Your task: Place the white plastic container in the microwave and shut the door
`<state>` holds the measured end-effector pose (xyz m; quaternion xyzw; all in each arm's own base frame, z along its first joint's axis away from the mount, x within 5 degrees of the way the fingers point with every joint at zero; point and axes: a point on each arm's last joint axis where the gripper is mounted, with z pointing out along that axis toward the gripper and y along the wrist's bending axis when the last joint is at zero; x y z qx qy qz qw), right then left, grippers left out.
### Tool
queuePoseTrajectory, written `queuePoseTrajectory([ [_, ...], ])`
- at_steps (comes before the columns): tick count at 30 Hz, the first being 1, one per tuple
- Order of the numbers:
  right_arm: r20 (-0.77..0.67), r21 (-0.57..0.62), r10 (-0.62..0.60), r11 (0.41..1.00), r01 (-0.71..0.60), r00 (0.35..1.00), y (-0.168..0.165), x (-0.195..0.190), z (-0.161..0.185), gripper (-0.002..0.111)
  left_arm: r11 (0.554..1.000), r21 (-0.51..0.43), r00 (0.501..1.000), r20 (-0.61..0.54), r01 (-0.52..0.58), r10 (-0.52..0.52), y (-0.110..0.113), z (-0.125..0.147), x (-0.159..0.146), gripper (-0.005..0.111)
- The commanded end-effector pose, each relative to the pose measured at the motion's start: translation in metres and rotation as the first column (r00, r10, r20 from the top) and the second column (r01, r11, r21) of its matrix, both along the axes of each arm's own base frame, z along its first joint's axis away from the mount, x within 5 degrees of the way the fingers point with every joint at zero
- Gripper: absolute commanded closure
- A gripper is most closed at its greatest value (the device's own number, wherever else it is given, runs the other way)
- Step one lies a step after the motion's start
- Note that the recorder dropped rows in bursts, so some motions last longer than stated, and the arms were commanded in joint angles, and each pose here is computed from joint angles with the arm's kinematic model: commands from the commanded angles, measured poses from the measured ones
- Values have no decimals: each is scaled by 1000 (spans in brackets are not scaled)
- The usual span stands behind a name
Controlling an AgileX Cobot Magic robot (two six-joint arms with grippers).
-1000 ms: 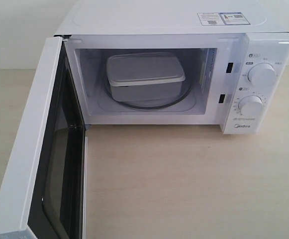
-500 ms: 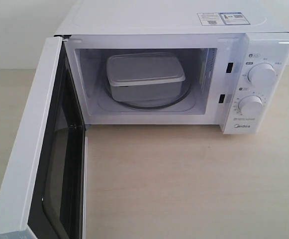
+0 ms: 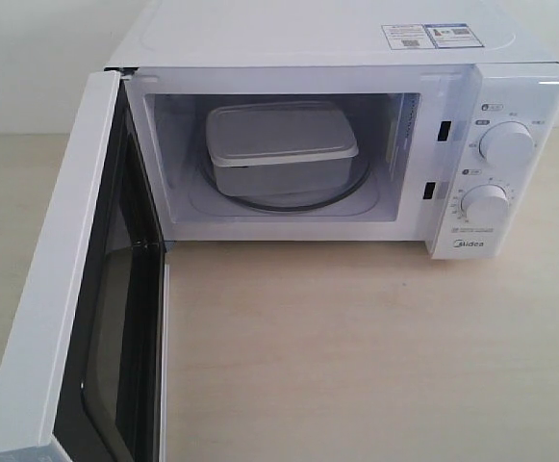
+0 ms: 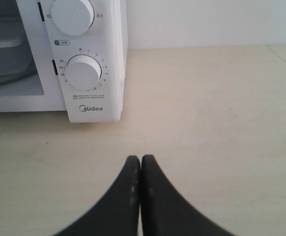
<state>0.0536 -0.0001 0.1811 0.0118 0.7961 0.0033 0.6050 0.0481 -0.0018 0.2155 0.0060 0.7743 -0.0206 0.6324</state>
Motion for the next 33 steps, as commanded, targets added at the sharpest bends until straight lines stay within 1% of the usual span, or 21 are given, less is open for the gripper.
queuePoseTrajectory([
  [1,10,6,-9,1000,9,1000,0,0,1,108,999,-33,998,65,-3,5,1,50,-17,102],
  [4,10,6,-9,1000,9,1000,0,0,1,108,996,-87,996,93,10,-2,0,78,-32,102],
  [8,10,6,-9,1000,9,1000,0,0,1,108,990,-140,993,113,35,-19,-2,105,-51,102],
  [11,10,6,-9,1000,9,1000,0,0,1,108,987,-152,984,179,51,-23,-3,118,-57,102],
  [14,10,6,-9,1000,9,1000,0,0,1,108,986,-155,960,279,60,-15,-2,128,-58,102],
  [17,10,6,-9,1000,9,1000,0,0,1,108,977,-190,941,338,93,-24,-3,134,-59,102],
  [20,10,6,-9,1000,9,1000,0,0,1,108,964,-232,942,334,127,-43,-6,134,-59,102],
  [23,10,6,-9,1000,9,1000,0,0,1,108,968,-222,940,339,119,-38,-5,134,-59,102],
  [26,10,6,-9,1000,9,1000,0,0,1,108,968,-221,929,369,122,-33,-5,138,-60,102],
  [28,10,6,-9,1000,9,1000,0,0,1,108,973,-196,920,391,120,-35,-5,141,-62,102],
  [29,10,6,-9,1000,9,1000,0,0,1,108,973,-197,916,400,122,-34,-4,142,-63,102],
  [31,10,6,-9,1000,9,1000,0,0,1,108,972,-202,929,367,117,-35,-5,147,-55,102],
  [33,10,6,-9,1000,9,1000,0,0,1,108,974,-203,962,270,103,-45,-6,150,-41,102],
])
